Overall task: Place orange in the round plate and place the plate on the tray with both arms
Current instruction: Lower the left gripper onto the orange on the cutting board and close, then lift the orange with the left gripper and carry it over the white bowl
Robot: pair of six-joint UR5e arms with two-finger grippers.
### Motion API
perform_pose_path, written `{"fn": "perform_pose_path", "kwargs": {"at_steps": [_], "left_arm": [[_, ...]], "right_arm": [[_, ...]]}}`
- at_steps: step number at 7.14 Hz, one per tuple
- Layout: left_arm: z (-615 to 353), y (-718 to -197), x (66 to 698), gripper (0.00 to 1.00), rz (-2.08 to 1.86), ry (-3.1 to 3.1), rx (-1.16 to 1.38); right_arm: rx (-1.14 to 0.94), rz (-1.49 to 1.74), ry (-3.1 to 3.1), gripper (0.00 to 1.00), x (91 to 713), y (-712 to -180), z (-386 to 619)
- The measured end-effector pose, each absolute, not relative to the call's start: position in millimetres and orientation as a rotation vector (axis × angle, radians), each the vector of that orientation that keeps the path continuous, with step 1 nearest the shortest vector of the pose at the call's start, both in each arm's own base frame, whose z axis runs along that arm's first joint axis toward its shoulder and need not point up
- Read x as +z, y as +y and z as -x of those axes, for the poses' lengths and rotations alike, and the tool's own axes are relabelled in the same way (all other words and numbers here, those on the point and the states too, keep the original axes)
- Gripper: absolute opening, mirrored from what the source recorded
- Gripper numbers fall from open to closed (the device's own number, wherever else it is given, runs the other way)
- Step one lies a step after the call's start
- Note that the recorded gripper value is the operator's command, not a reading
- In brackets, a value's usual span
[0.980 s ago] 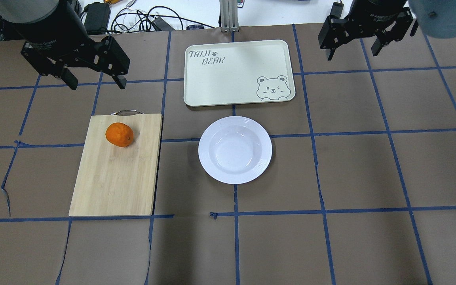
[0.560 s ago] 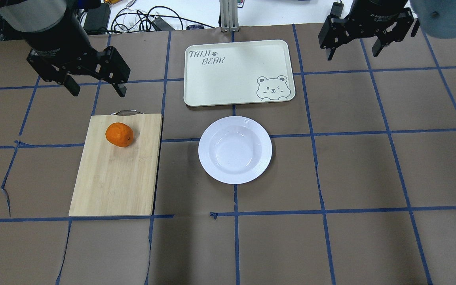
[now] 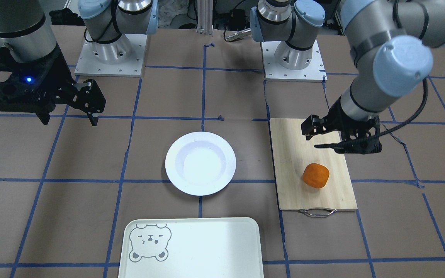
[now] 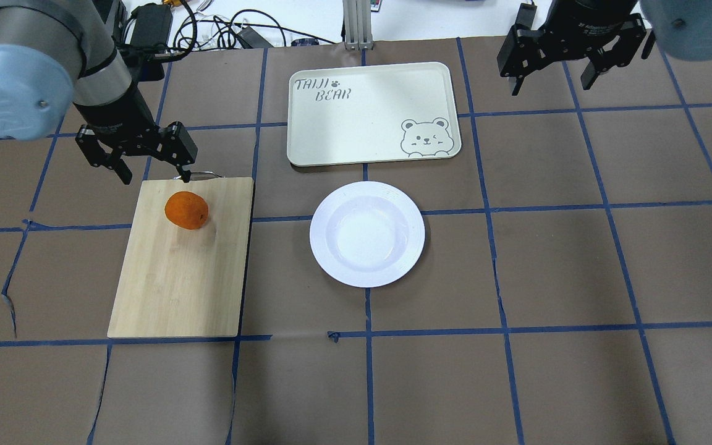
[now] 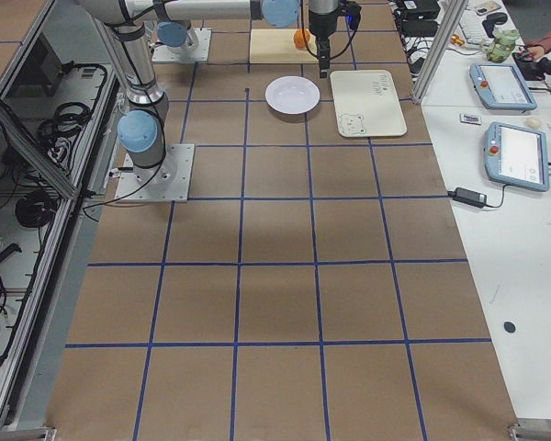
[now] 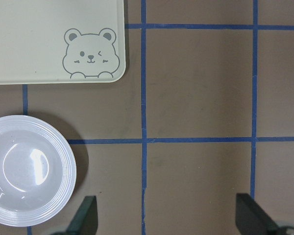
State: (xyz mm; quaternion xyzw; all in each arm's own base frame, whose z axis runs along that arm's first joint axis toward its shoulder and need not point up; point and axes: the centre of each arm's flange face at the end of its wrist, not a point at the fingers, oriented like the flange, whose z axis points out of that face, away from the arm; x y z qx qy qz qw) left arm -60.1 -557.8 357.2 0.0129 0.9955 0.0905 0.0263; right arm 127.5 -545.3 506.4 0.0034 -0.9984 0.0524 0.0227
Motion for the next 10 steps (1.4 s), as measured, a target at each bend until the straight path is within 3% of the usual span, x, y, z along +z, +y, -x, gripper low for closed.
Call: {"fn": "perform_pose_path", "kwargs": {"at_steps": [5, 6, 7, 8, 10], "left_arm": [[45, -599, 235, 1.00, -0.491, 2.988, 0.432], [44, -601, 221, 0.84, -0.540, 2.974, 0.468], [44, -601, 210, 0.43, -0.561, 2.971, 0.498], [43, -602, 205, 0.21, -0.569, 2.970, 0.512], [45, -607, 214, 0.16, -0.561, 2.978, 0.482]], "right_arm": [[0.150, -0.011, -3.092, 1.00, 503, -544, -128], [0.150, -0.011, -3.093, 1.00, 502, -544, -128], [0.149, -0.011, -3.092, 1.00, 502, -544, -128], [0.148, -0.011, -3.092, 1.00, 502, -544, -127], [0.147, -0.011, -3.091, 1.00, 502, -544, -127]]}}
